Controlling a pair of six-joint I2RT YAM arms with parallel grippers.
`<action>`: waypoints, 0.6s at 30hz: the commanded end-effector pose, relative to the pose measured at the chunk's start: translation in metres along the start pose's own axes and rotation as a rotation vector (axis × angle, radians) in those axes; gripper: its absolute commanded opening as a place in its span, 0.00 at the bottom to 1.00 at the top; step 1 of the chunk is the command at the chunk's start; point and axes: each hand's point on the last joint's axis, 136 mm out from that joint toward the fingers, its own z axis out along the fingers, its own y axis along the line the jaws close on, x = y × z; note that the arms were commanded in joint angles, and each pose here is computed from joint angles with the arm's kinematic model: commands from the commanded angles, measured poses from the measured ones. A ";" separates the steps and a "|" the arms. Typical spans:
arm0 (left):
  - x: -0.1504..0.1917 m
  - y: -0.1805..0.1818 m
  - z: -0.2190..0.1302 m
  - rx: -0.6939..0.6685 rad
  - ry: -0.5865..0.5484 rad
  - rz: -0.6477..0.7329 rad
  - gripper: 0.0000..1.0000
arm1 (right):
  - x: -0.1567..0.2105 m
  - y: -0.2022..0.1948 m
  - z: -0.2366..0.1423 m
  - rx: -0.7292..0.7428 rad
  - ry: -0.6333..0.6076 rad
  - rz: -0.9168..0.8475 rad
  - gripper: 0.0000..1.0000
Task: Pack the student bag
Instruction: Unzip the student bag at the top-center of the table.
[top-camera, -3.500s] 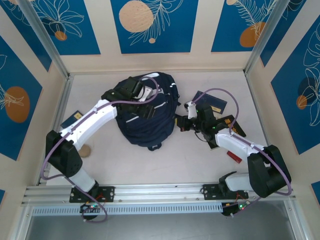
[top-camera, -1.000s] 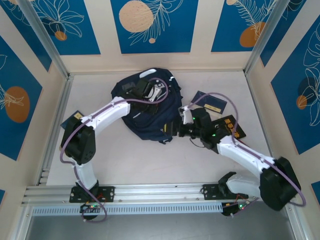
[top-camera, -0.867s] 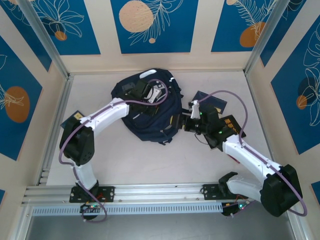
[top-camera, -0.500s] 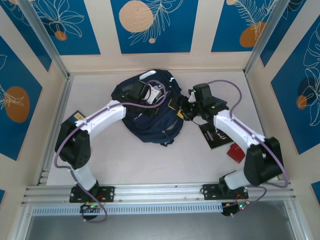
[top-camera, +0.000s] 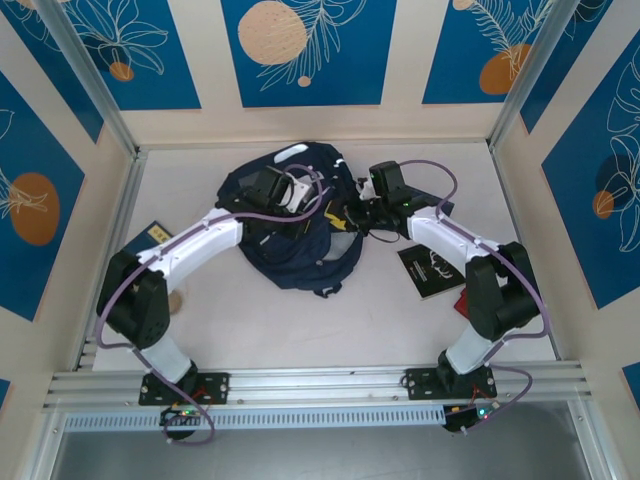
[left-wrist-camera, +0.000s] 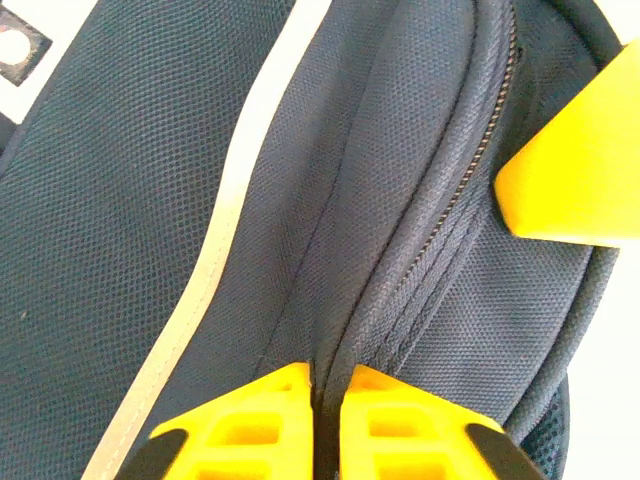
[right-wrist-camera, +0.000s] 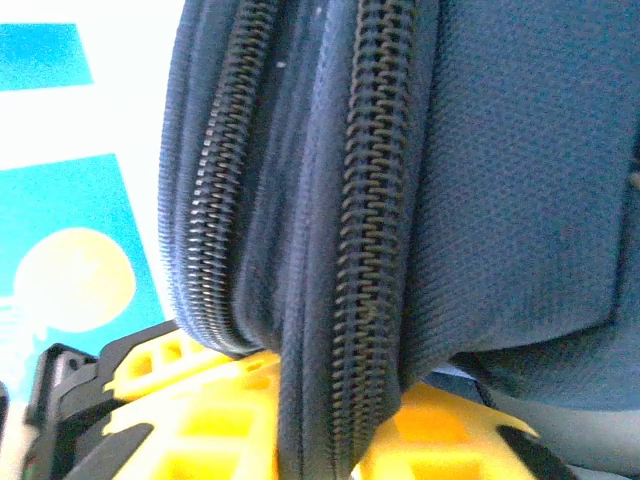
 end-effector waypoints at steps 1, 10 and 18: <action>-0.011 0.001 -0.038 -0.018 -0.095 -0.125 0.25 | 0.005 0.030 0.006 -0.113 0.035 -0.080 0.16; 0.056 0.023 -0.077 -0.144 -0.024 -0.365 0.57 | 0.003 0.061 0.034 -0.175 0.032 -0.151 0.11; 0.089 -0.002 -0.063 -0.013 0.003 -0.419 0.59 | -0.001 0.094 0.045 -0.263 0.030 -0.197 0.09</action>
